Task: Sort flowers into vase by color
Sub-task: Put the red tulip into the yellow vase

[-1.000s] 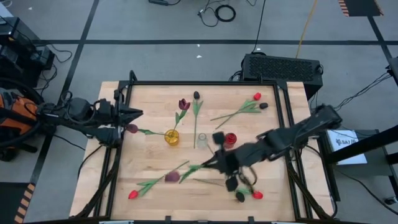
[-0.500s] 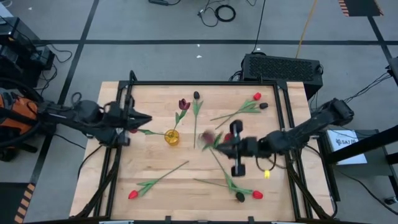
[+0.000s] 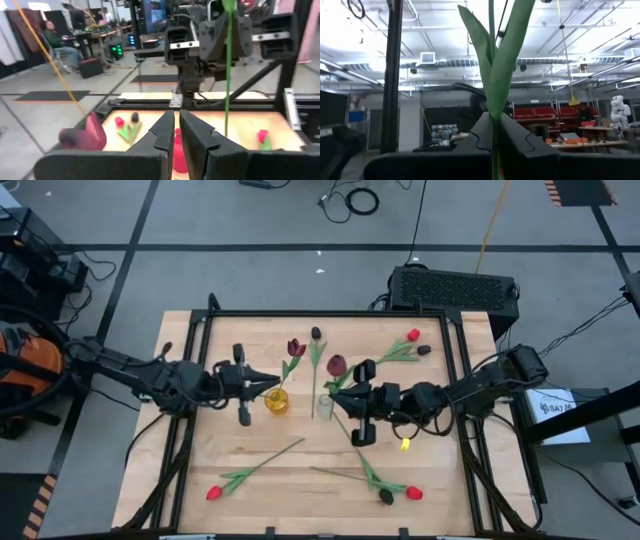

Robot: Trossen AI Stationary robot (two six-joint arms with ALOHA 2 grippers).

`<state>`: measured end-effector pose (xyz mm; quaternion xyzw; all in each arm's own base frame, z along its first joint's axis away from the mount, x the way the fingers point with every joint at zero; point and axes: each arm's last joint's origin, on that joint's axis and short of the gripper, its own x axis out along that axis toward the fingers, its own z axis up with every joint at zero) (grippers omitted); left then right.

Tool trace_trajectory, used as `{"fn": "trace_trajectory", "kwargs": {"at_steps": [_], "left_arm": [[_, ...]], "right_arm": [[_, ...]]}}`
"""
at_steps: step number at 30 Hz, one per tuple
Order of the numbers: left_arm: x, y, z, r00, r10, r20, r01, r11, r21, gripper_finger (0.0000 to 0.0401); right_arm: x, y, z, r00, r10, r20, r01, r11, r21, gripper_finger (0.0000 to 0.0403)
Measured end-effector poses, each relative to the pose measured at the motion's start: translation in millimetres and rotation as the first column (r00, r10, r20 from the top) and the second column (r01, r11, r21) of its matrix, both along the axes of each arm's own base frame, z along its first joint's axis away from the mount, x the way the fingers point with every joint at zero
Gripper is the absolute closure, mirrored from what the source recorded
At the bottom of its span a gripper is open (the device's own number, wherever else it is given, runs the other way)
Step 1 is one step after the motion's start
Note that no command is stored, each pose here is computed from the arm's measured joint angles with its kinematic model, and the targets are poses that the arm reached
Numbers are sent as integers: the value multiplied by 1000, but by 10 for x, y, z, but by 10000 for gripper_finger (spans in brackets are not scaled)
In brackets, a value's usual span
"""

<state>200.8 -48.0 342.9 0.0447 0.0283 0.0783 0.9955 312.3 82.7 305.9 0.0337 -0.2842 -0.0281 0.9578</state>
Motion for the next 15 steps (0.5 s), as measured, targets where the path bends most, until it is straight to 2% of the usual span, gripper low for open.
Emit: {"fn": "trace_trajectory", "kwargs": {"at_steps": [6, 15], "left_arm": [[31, -111, 2, 1000, -26, 5, 26, 999, 22, 357], [190, -270, -83, 997, -73, 8, 73, 997, 13, 247]], "right_arm": [[73, 24, 46, 1000, -7, -26, 7, 1000, -19, 399], [96, 29, 84, 999, -16, -33, 15, 999, -34, 399]]}}
